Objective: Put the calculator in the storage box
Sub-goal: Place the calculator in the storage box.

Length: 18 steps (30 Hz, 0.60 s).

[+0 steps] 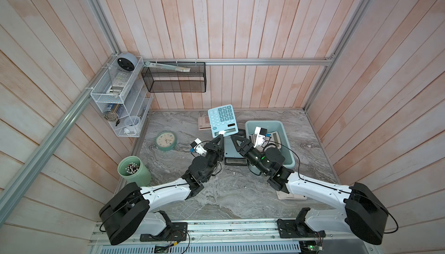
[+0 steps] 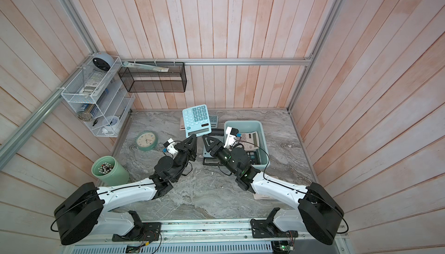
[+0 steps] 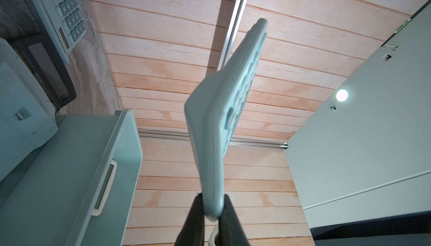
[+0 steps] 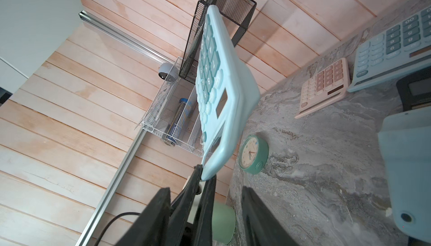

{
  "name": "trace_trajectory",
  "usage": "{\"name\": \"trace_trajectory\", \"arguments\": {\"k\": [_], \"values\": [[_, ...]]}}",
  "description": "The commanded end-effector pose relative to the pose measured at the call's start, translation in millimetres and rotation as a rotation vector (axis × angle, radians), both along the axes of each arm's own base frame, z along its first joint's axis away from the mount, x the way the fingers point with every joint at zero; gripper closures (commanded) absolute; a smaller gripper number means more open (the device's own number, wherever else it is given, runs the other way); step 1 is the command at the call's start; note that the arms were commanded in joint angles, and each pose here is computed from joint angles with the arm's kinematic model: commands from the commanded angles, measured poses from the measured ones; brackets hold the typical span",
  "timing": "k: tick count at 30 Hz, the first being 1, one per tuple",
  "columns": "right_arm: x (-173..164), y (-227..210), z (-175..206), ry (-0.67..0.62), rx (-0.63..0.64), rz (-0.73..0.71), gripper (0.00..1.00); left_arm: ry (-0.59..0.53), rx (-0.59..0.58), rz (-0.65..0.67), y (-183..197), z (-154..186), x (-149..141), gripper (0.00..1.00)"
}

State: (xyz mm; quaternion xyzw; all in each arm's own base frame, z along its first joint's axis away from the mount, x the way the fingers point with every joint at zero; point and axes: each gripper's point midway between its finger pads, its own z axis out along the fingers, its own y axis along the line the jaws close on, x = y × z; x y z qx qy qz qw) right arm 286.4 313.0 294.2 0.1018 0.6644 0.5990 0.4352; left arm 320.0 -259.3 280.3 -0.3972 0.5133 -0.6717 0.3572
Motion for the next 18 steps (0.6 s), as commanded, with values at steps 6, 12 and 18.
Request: {"name": "trace_trajectory", "arguments": {"k": [6, 12, 18], "values": [[11.4, 18.5, 20.6, -0.062, 0.007, 0.006, 0.58, -0.074, -0.055, -0.013, -8.3, 29.0, -3.2, 1.0], [15.3, 25.4, 22.0, -0.05, 0.022, 0.015, 0.79, -0.072, -0.054, -0.022, -11.9, 26.1, -4.6, 1.0], [16.7, 16.6, 23.9, -0.043, -0.012, -0.019, 0.95, -0.063, -0.03, -0.043, -18.4, 21.6, -5.4, 0.92]]}}
